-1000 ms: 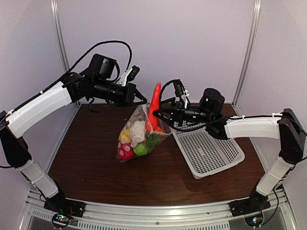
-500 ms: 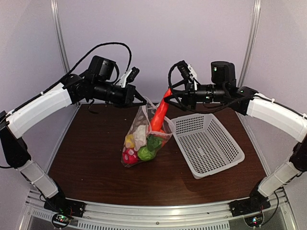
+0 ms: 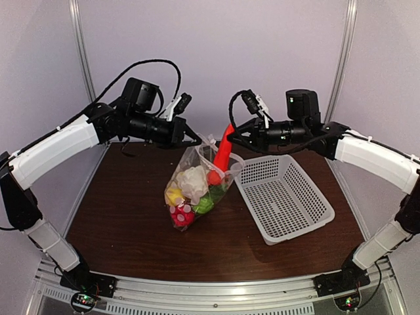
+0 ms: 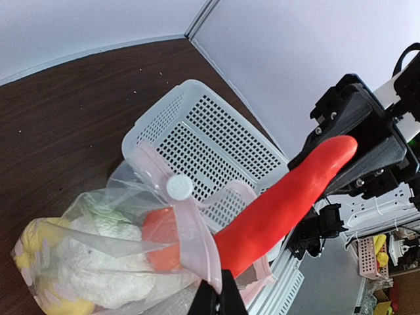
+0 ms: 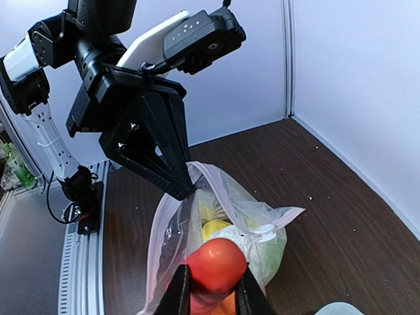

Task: Place the food in the zip-top bag and seal the zipper
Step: Place the fake vegetable in the zipper food storage bag.

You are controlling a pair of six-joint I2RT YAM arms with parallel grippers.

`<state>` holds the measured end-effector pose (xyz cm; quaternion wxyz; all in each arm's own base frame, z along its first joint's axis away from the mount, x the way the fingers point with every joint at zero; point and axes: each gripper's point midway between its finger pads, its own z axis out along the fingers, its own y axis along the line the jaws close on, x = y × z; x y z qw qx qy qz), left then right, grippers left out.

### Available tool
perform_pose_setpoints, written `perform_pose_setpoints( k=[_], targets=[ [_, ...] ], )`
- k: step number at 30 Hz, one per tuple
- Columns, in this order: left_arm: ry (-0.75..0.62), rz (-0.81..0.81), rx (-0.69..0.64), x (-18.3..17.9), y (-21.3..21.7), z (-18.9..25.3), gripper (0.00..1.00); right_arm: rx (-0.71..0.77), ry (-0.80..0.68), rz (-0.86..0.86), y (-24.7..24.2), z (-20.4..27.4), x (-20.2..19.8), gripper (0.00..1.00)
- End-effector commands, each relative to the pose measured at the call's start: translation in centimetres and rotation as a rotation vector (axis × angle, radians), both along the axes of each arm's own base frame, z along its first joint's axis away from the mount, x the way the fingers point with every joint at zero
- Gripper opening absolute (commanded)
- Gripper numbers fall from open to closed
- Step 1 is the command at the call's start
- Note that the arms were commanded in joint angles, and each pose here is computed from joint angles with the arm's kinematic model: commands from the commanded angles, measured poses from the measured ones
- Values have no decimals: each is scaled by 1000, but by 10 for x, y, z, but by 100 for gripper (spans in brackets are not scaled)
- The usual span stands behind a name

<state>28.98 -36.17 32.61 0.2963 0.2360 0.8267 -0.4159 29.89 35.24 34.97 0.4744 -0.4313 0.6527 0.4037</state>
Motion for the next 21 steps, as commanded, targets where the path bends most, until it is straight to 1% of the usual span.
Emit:
perform_pose_setpoints(
  k=[1,3,6,9,11,13,16,21],
  targets=[
    [-78,-22,-90,3,-5,30,0,44,4,53,1,0,-9,3],
    [-80,-18,-87,3,-4,29,0,62,-4,68,2,0,-12,0],
    [-74,-20,-82,4,-4,26,0,92,-3,88,4,0,-14,0],
    [-69,-21,-82,5,-7,24,0,162,80,90,12,-4,-9,0],
    [-67,-16,-91,6,-8,27,0,179,165,102,20,-23,-8,0],
    [-72,-15,-109,5,-8,32,0,156,208,114,26,-45,-13,0],
    [-66,-17,-144,3,-8,37,0,111,221,117,32,-73,-19,0],
    [-50,-19,-154,2,-9,35,0,59,172,88,42,-97,-21,0]
  ],
)
